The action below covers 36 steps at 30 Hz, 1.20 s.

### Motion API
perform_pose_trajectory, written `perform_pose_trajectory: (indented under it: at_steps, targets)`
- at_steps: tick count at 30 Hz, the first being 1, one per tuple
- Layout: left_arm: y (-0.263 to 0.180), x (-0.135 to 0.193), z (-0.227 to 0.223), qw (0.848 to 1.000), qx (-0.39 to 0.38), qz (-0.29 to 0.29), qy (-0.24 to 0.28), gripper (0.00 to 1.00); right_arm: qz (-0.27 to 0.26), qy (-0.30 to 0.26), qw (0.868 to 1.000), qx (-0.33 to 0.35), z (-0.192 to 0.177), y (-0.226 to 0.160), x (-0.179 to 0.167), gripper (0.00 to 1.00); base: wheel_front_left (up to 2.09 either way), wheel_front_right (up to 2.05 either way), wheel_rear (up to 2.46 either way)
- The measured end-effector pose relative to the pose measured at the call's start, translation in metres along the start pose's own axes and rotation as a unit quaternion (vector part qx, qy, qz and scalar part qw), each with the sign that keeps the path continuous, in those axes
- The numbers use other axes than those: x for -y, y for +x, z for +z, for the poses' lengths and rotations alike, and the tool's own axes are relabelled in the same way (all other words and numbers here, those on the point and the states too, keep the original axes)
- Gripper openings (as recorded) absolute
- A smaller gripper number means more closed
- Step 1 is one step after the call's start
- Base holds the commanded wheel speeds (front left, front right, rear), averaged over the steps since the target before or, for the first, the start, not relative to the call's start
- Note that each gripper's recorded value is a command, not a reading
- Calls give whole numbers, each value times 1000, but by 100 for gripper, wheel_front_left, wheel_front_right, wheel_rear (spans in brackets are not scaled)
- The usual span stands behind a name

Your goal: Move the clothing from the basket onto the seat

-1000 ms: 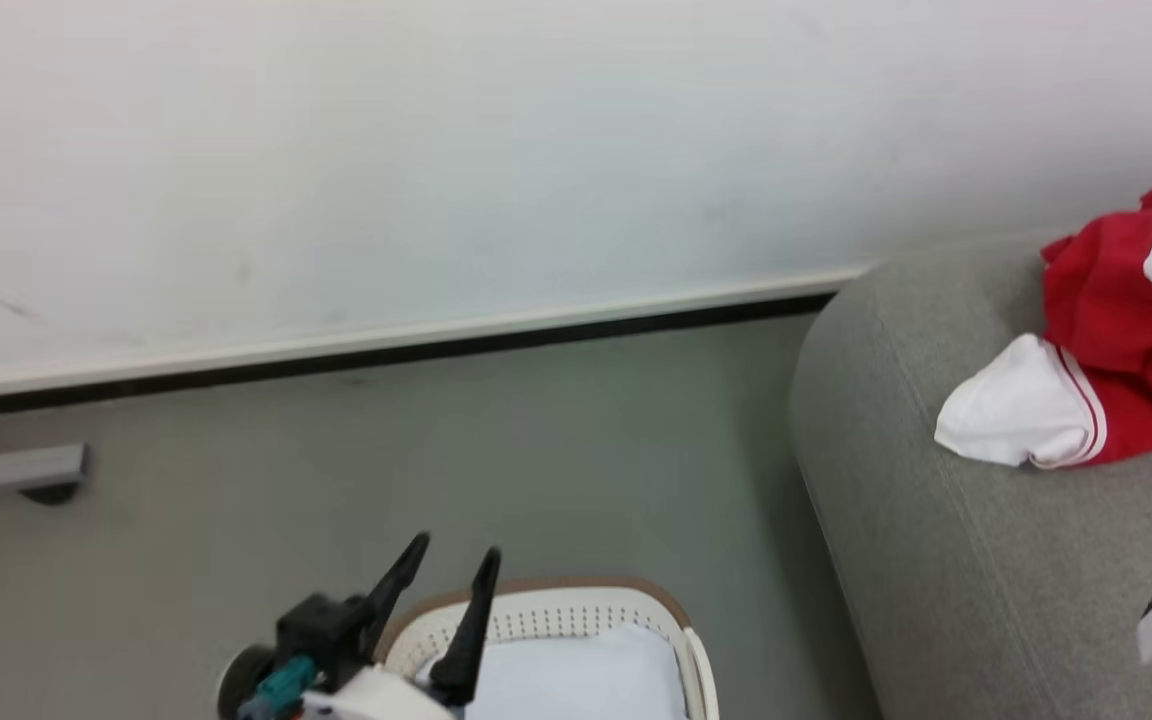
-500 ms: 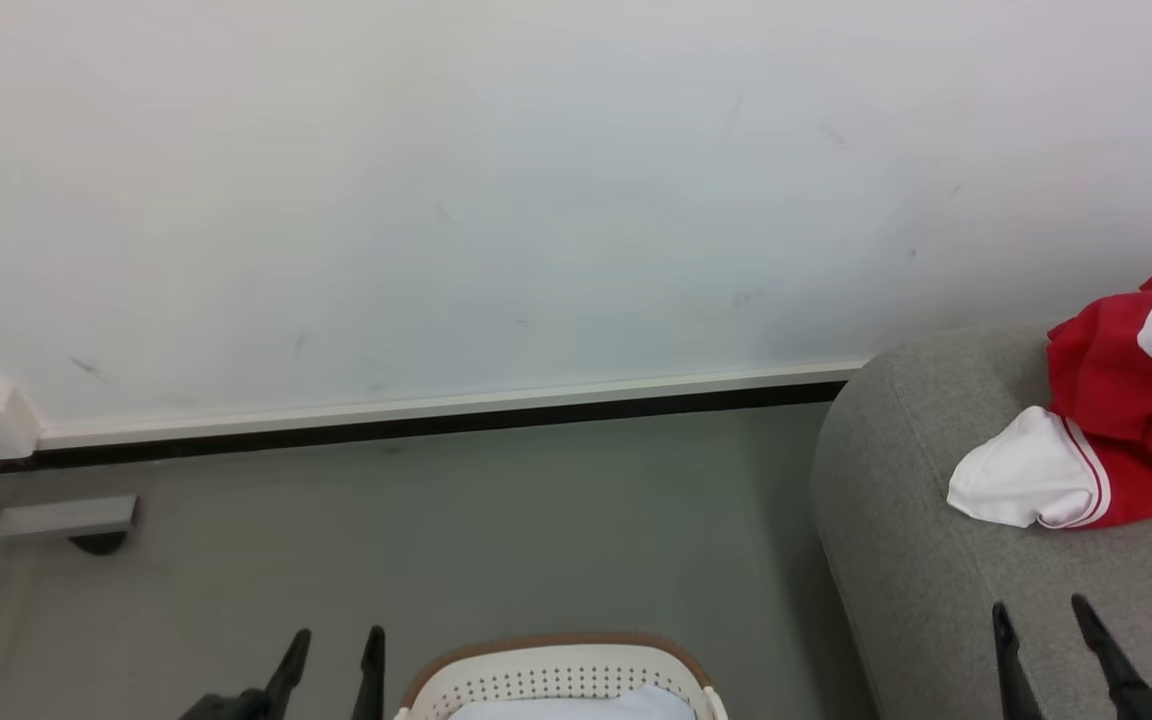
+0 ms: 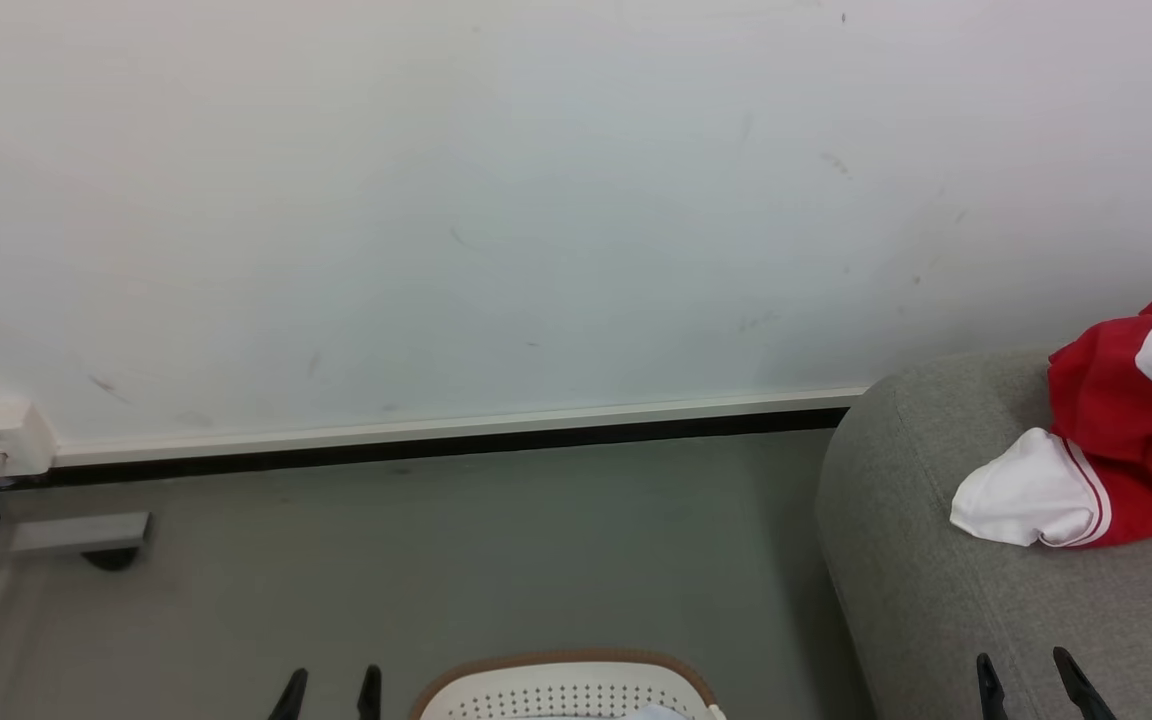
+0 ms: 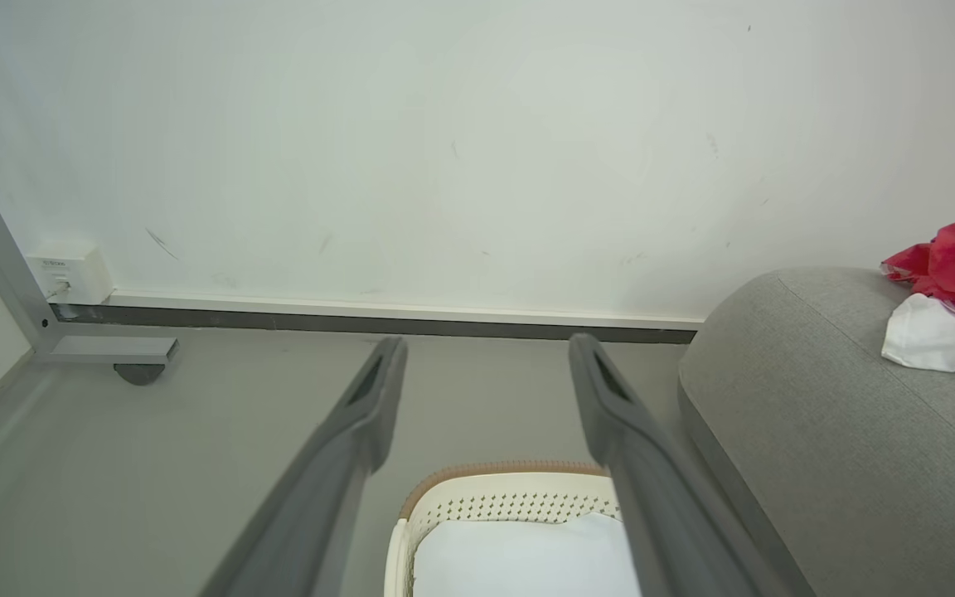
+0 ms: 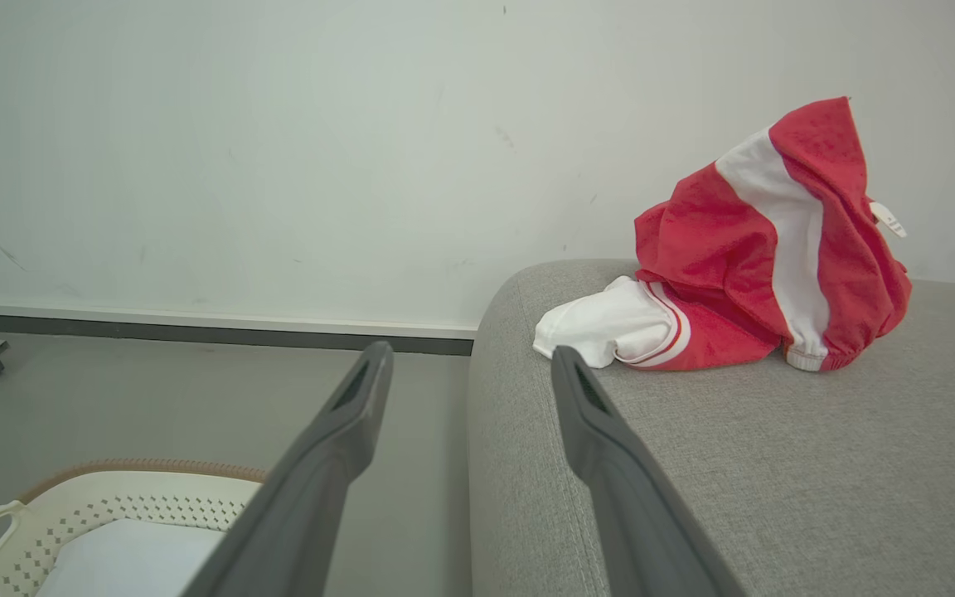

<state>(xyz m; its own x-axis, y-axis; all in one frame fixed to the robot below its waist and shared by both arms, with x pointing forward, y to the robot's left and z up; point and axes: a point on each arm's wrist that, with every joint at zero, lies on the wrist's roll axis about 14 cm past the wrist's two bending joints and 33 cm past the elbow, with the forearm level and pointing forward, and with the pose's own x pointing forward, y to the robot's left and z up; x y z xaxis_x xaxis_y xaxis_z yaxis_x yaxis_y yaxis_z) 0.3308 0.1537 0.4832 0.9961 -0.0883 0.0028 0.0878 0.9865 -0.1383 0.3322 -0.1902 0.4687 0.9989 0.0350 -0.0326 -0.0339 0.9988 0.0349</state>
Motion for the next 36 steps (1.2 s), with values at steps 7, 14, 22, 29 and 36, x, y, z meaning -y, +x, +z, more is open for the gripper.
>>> perform_pose_trajectory:
  at_steps: [7, 14, 22, 29, 36]
  targets:
    - [-1, -3, -1, 1000, 1, 0, 4, 100, 1, 1, 1000, -3, -2, 1, -1, 100, 0, 0, 0]
    - [-1, -4, -3, 1000, -1, 0, 1, 100, 6, 5, 1000, -6, -4, 1, -4, 100, 0, 0, 0]
    - [-10, -6, -27, 999, -43, 7, -17, 0, -1, 30, 999, -45, -26, -6, -6, 0, 0, 0, 0]
    - [-7, -15, -28, 995, -51, 31, -82, 0, -24, 101, 993, -48, -25, -4, 1, 0, 0, 0, 0]
    - [-2, -19, -25, 987, -50, 46, -144, 0, -37, 166, 985, -41, -20, 0, 4, 0, 0, 0, 0]
